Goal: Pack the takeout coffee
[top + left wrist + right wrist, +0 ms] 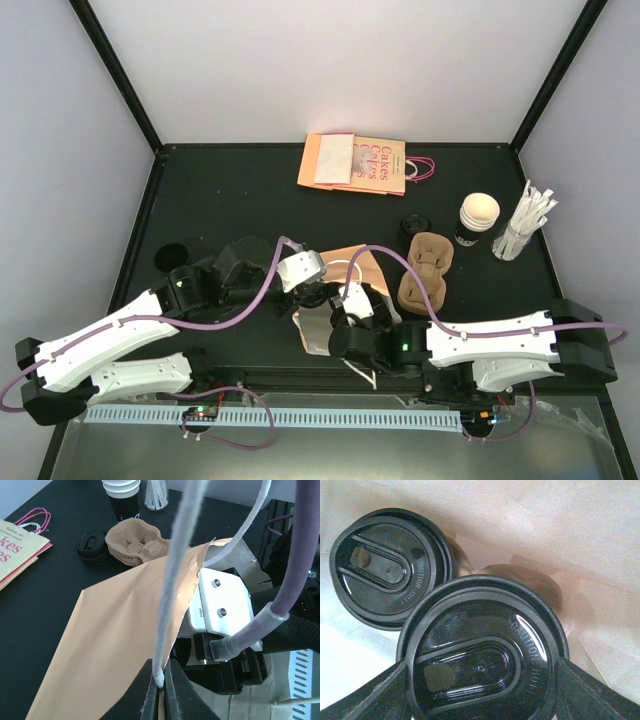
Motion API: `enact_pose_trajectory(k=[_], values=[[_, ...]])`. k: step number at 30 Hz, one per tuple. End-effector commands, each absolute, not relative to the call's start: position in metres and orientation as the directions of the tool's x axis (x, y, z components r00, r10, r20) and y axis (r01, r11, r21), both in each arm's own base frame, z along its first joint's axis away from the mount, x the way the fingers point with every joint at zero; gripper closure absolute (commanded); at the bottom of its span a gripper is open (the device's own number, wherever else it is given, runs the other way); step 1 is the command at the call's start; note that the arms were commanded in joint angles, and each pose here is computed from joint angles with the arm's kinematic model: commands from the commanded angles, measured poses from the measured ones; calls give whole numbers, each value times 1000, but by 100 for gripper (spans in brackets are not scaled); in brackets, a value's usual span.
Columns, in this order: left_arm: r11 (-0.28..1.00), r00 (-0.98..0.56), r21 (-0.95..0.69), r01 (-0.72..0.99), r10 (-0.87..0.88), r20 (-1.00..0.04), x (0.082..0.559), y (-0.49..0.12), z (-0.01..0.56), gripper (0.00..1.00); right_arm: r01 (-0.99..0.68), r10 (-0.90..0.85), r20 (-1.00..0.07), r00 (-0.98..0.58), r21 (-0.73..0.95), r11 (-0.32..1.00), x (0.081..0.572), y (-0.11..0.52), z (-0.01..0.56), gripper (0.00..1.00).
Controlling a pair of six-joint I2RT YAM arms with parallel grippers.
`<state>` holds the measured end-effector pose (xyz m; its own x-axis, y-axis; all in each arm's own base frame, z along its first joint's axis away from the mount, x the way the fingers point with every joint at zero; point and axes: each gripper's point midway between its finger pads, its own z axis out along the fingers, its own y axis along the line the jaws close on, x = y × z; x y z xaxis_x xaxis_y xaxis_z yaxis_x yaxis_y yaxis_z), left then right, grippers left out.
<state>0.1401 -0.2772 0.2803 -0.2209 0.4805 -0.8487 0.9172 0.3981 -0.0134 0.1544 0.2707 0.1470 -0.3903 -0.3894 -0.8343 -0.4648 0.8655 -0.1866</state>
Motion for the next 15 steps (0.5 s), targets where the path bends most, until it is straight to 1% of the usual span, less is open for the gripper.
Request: enact_pose_trajectory(k=[1, 4, 8, 9, 12, 14, 15], values=[[395, -220, -24, 918, 459, -861, 137, -275, 293, 96, -372, -402, -823, -402, -255, 892, 160, 253, 143, 56], [396, -226, -27, 918, 466, -855, 138, -277, 290, 96, -335, -388, -823, -415, -258, 906, 162, 247, 142, 56], [391, -234, -37, 920, 470, -851, 137, -279, 289, 96, -351, -382, -825, -417, -241, 905, 161, 252, 141, 56], [387, -234, -42, 921, 465, -854, 136, -280, 291, 91, -355, -380, -826, -416, -237, 904, 161, 253, 141, 56], [385, -250, -79, 920, 419, -873, 133, -281, 308, 65, -368, -380, -828, -412, -231, 901, 160, 255, 141, 56], [390, -263, -109, 914, 365, -893, 133, -280, 325, 45, -373, -383, -827, -412, -231, 899, 160, 256, 139, 56], [393, -268, -125, 911, 335, -903, 135, -278, 337, 39, -375, -385, -826, -411, -232, 897, 160, 256, 138, 56]])
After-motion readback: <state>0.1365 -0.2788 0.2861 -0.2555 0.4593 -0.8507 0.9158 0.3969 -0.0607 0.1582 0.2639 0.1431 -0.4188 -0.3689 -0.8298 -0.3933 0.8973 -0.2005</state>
